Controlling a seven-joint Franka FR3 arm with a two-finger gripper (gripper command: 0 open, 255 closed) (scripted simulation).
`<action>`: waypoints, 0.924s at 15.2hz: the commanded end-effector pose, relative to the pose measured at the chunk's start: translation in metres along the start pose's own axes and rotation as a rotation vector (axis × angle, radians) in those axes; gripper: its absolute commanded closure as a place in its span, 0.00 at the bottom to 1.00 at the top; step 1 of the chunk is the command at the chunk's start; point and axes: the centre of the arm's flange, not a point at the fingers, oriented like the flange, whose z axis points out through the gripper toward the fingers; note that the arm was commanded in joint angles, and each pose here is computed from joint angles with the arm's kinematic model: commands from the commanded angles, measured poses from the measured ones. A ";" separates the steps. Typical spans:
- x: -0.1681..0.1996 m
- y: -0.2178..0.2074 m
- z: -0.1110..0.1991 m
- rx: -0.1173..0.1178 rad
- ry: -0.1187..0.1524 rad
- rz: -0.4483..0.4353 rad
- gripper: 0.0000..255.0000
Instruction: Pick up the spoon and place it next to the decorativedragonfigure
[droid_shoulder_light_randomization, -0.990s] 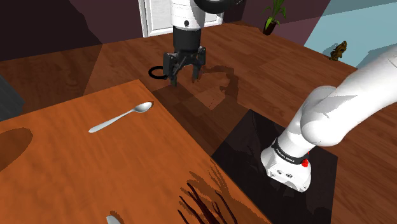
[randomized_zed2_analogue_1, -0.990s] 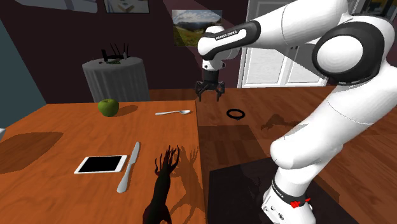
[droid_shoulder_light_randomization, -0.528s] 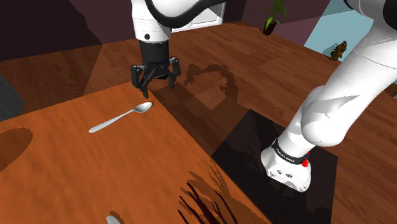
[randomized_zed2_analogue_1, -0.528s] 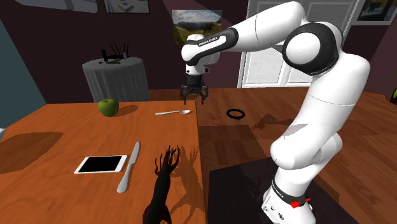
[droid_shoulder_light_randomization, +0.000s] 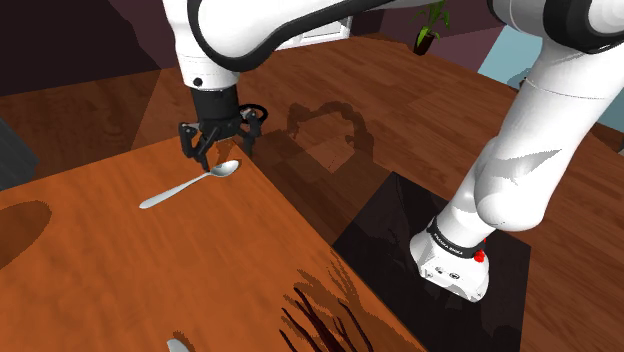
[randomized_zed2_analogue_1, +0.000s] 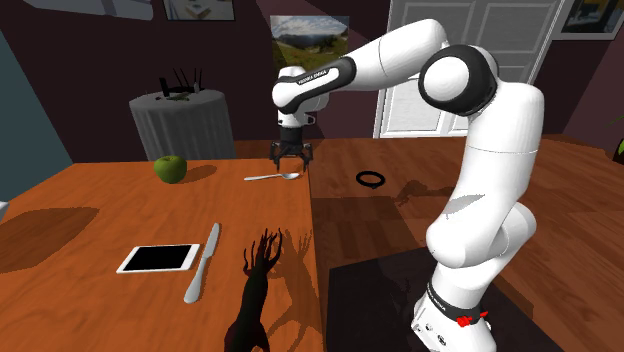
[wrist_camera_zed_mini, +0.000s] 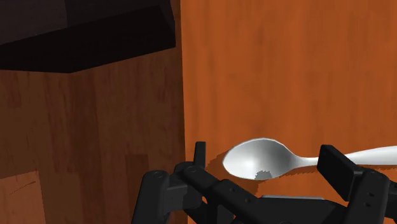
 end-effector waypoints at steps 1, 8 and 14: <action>0.000 -0.002 0.011 0.000 0.000 0.001 0.00; 0.000 -0.002 0.025 0.000 0.000 0.001 0.00; 0.000 -0.002 0.025 0.000 0.000 0.001 1.00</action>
